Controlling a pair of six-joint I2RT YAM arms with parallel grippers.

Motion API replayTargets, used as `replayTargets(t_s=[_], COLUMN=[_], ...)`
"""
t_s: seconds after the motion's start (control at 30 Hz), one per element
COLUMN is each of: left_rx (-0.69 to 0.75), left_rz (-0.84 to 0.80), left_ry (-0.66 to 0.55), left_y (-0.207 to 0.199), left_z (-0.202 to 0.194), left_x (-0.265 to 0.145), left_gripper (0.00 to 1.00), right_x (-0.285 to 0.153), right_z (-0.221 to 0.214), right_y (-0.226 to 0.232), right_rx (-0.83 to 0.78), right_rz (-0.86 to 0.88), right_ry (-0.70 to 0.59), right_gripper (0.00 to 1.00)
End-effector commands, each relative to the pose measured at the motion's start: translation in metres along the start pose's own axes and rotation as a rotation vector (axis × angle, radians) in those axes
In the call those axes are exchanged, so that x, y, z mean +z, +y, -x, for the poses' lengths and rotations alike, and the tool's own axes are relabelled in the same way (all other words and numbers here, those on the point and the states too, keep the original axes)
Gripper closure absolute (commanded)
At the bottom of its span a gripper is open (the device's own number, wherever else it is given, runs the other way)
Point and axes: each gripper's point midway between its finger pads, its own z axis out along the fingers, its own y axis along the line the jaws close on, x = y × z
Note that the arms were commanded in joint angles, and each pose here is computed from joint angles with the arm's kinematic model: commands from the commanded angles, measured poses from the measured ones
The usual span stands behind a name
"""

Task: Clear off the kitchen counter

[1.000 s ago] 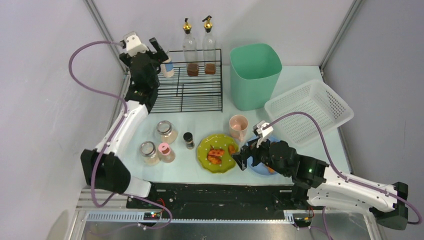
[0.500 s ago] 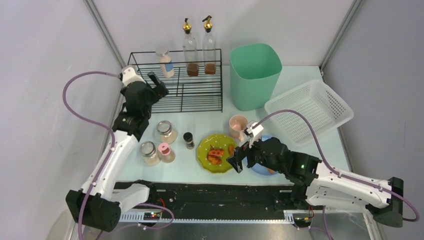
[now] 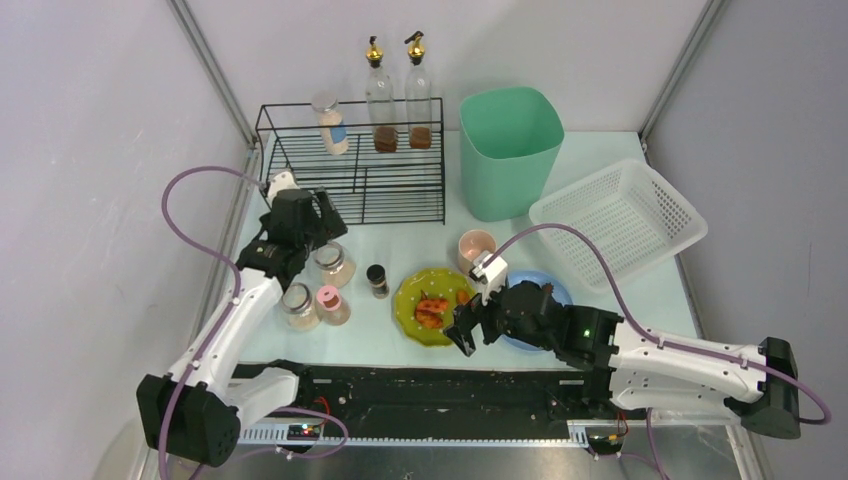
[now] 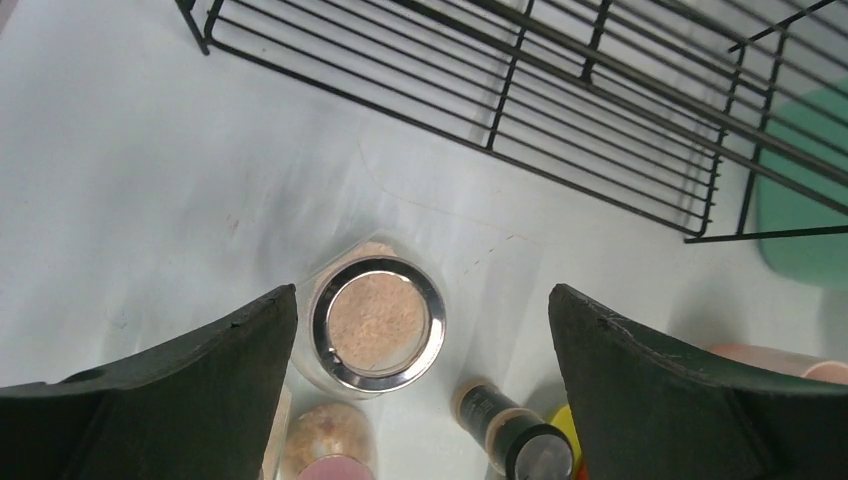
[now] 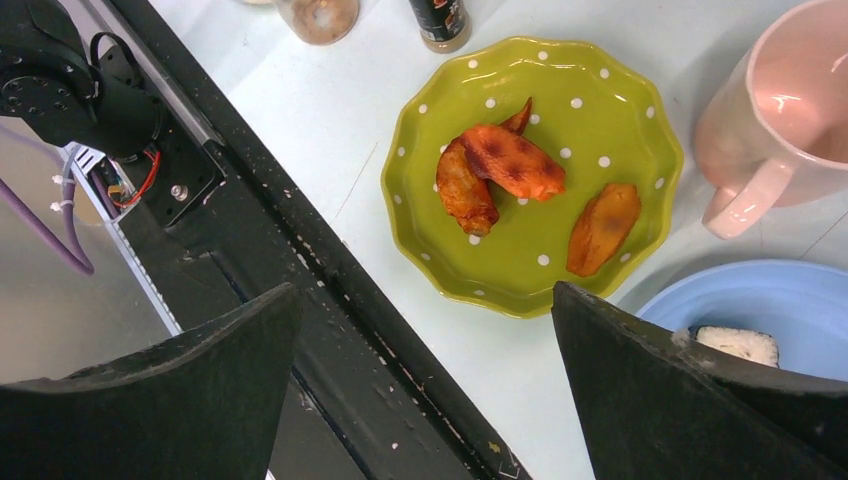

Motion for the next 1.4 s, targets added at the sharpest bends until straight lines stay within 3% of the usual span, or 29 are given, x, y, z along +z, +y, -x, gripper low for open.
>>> replayTargets(t_s=[0.0,0.37,0.93,1.37], left_rx=[0.043,0.136,0.178,0.189], left_rz=[0.046,0.091,0.118,0.105], left_ry=[0.042,0.214,0.249,0.289], left_y=[0.011,0.016,0.02,0.018], left_z=[-0.016,-0.057,-0.069,-0.08], left_x=[0.005,0.032,0.036,0.039], left_gripper=[0.02,0.02,0.0,0.16], right_x=[-0.002,-0.002,-0.002,-0.001], right_z=[0.025,0.021,0.016,0.014], right_y=[0.01,0.01,0.01,0.012], right_rx=[0.007,0.003,-0.01,-0.006], right_rz=[0.017,-0.006,-0.011,-0.014], right_ry=[-0.071,-0.062,-0.045,-0.041], right_gripper=[0.0,0.0,0.0,0.0])
